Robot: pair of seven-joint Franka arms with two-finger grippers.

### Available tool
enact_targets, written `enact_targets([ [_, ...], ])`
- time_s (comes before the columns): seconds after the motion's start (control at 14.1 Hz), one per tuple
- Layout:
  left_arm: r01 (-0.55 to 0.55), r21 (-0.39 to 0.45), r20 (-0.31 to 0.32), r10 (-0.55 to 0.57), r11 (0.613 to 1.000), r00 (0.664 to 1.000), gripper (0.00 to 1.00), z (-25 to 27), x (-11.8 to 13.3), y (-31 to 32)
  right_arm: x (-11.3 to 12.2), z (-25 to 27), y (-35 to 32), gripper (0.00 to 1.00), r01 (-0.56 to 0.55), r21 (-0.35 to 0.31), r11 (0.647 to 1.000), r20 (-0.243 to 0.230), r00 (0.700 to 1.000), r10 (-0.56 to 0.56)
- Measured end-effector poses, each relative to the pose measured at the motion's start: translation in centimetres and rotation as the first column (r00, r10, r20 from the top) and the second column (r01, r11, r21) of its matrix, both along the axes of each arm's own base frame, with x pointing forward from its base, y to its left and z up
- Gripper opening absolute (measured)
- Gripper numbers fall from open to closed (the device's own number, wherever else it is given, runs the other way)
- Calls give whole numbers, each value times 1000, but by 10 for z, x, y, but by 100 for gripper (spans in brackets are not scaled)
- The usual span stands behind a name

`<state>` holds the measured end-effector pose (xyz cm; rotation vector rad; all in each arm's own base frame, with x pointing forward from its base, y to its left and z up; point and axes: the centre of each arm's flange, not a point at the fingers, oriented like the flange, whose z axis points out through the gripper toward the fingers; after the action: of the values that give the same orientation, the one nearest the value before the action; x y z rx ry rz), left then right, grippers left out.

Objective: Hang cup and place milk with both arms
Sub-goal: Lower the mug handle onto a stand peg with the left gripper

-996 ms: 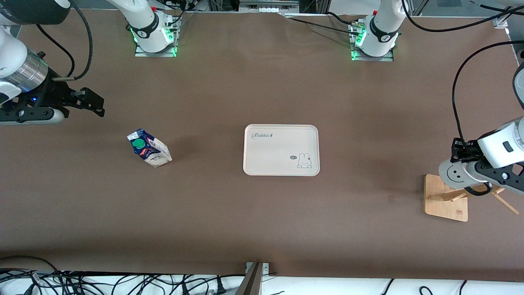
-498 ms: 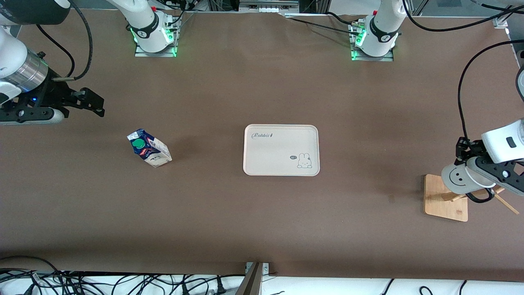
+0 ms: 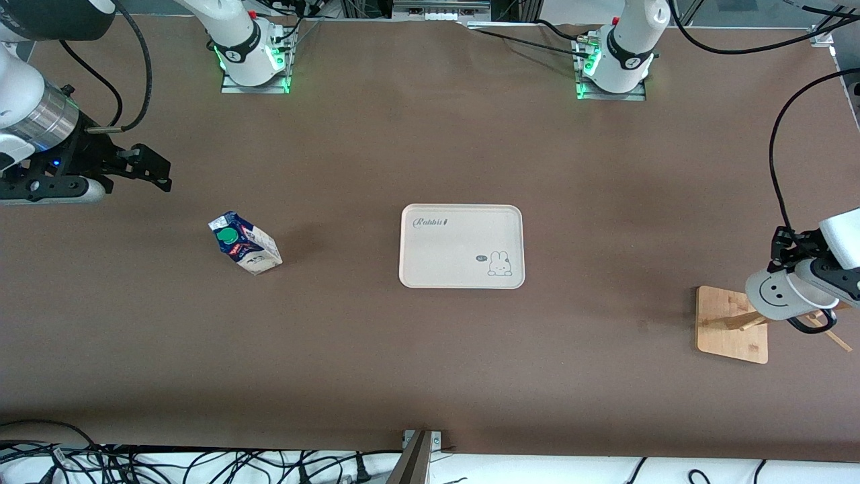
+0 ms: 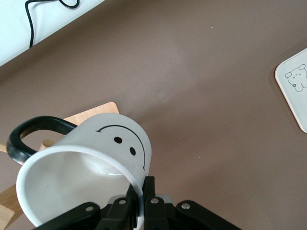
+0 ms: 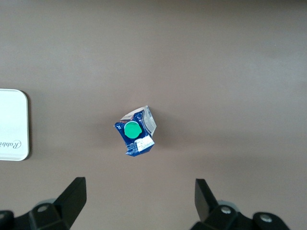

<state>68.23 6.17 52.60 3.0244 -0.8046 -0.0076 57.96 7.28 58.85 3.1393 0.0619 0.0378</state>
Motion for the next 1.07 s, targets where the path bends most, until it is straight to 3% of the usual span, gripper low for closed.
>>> enact_targets([
  [0.78, 1, -57, 8, 0, 998, 1000, 10, -19, 3, 40, 0, 0, 0, 100, 1, 0, 1000, 0, 1000, -1],
  [1.07, -15, -100, 32, 18, 995, 999, 45, -15, 5, 36, 0, 0, 0, 100, 1, 0, 1000, 0, 1000, -1],
])
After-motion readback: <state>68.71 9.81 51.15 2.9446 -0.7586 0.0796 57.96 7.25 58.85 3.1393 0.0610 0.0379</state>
